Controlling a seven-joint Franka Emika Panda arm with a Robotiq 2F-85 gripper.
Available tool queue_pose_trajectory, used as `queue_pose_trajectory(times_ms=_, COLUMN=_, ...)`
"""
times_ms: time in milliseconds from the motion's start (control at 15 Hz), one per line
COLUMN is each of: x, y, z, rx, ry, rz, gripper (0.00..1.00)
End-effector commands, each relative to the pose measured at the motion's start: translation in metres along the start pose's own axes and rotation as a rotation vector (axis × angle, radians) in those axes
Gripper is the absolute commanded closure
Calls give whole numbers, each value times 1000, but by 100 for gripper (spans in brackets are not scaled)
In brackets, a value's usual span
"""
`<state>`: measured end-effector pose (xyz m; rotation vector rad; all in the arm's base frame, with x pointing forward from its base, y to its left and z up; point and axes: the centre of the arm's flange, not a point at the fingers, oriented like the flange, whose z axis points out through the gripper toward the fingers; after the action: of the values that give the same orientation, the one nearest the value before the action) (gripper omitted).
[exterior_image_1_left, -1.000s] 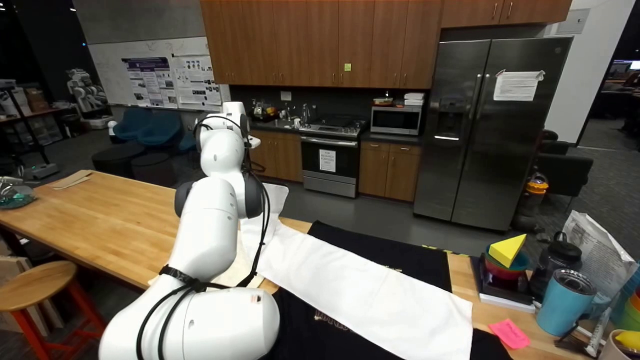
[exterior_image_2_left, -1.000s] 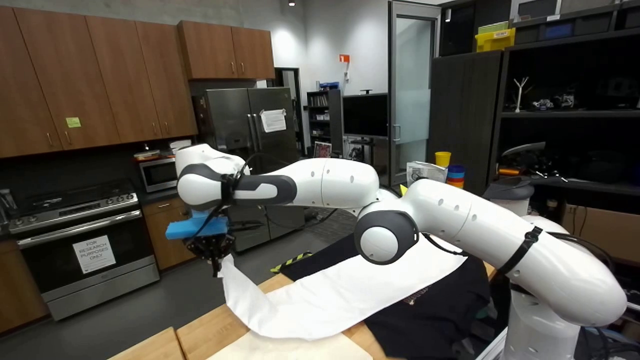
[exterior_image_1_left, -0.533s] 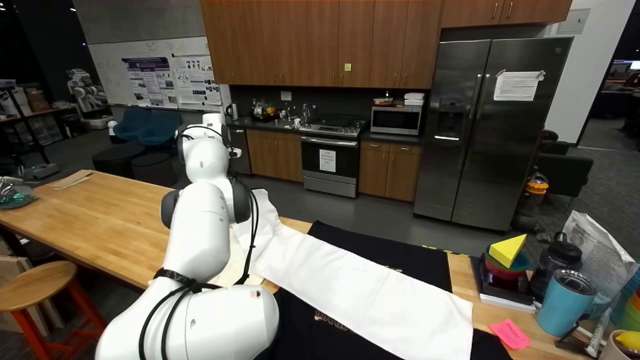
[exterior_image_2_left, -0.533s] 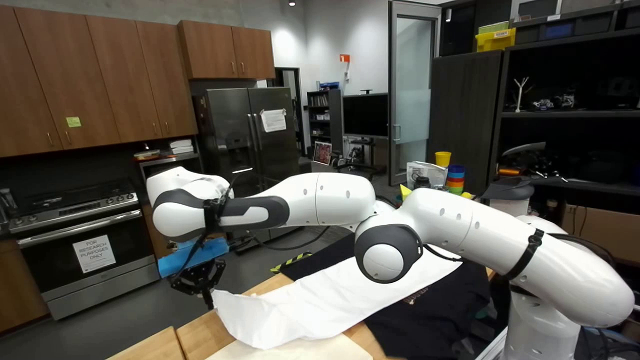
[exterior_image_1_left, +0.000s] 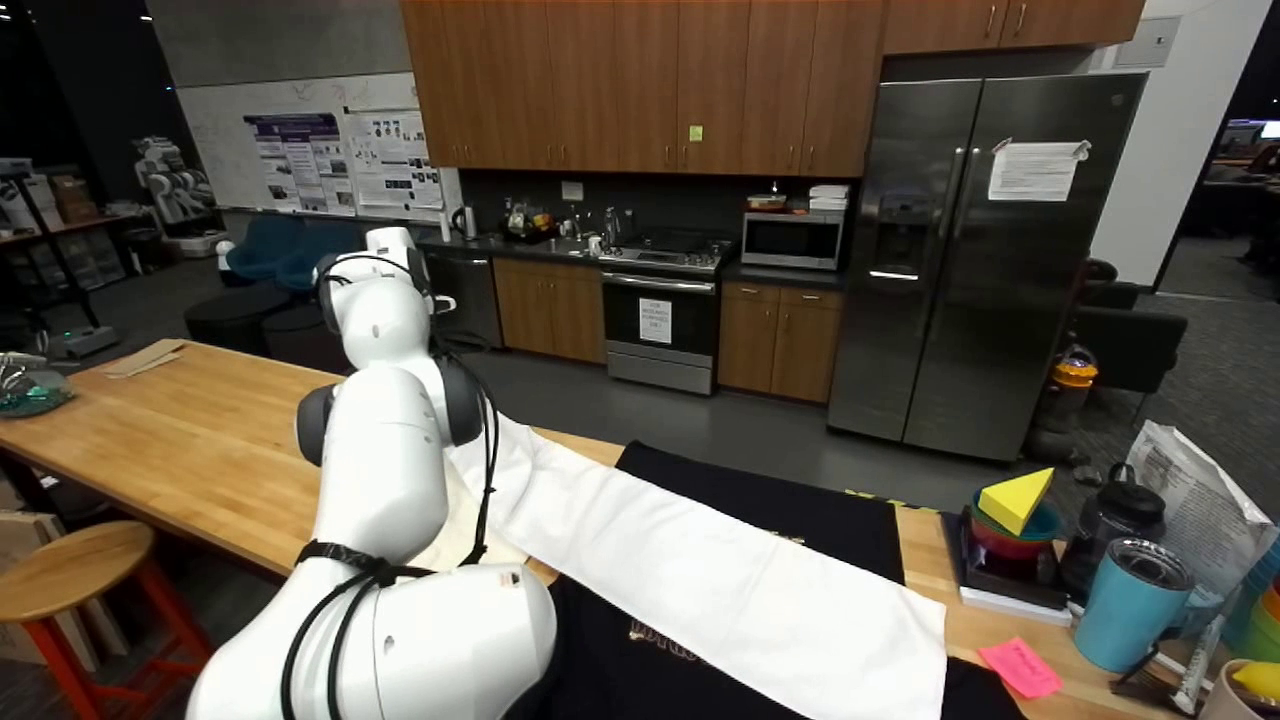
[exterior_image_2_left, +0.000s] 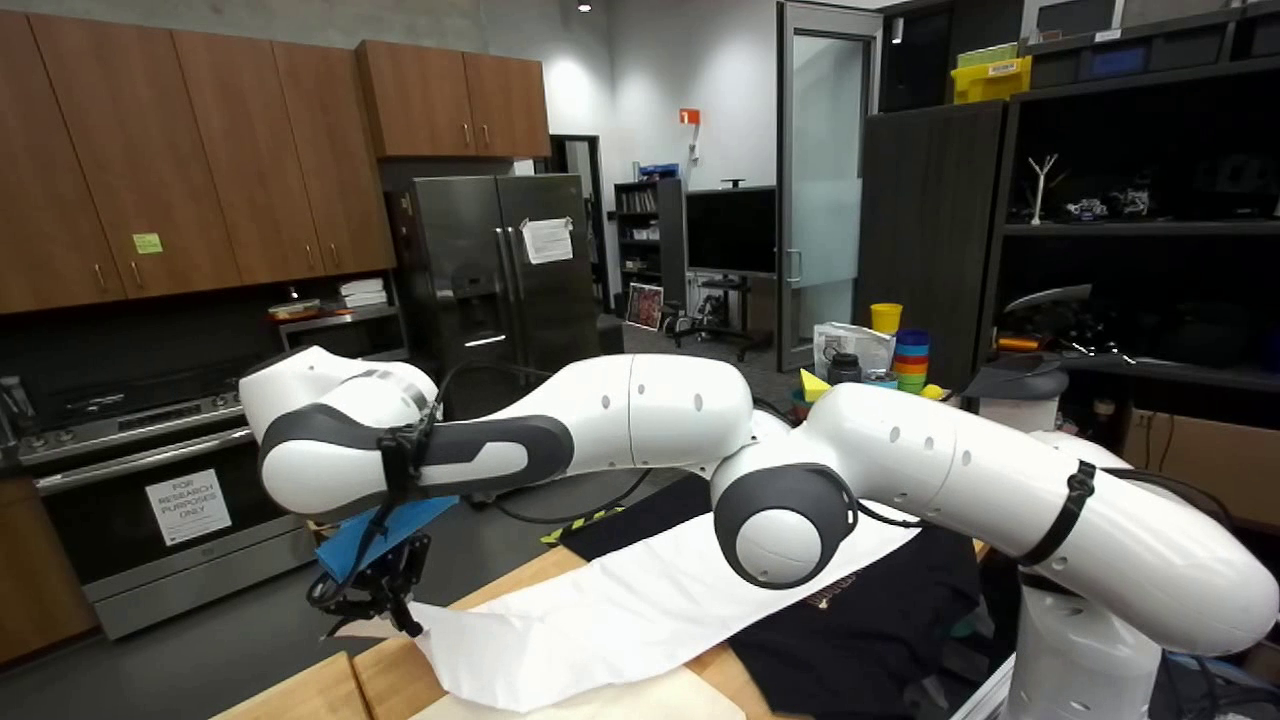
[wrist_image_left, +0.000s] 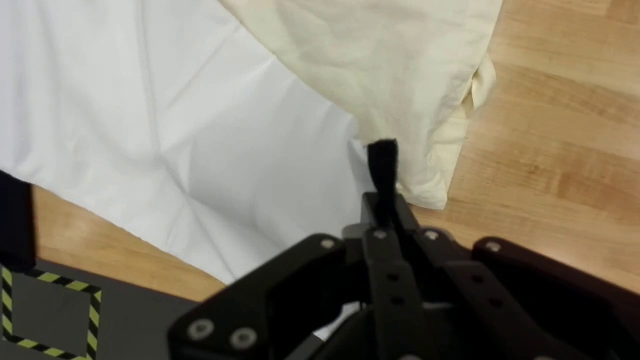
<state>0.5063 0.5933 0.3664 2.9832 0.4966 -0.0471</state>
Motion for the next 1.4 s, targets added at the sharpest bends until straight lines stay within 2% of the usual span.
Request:
queue_pose_trajectory(times_ms=0, x=-49, y=33, z=5, rx=-14, ry=48, rz=-75, gripper=99)
queue_pose_trajectory(times_ms=267, x=-45, y=34, z=4, rx=-21, ry=58, rz=-87, gripper=99)
queue_pose_trajectory(times_ms=600, x=-54, y=22, z=-5, rx=2, ry=74, rz=-209, gripper=99)
queue_pose_trajectory(times_ms=1067, x=-59, y=10, z=-16, rx=54, ry=101, rz=-233, gripper=99)
queue_pose_trajectory(times_ms=1133, x=-61, y=9, z=-19, rx=60, ry=104, rz=-241, gripper=70)
queue_pose_trajectory(times_ms=1267, x=-66, y=4, z=-23, rx=68, ry=116, rz=-273, gripper=64)
queue_pose_trajectory(times_ms=1333, x=-70, y=0, z=-27, rx=82, ry=128, rz=-301, gripper=58)
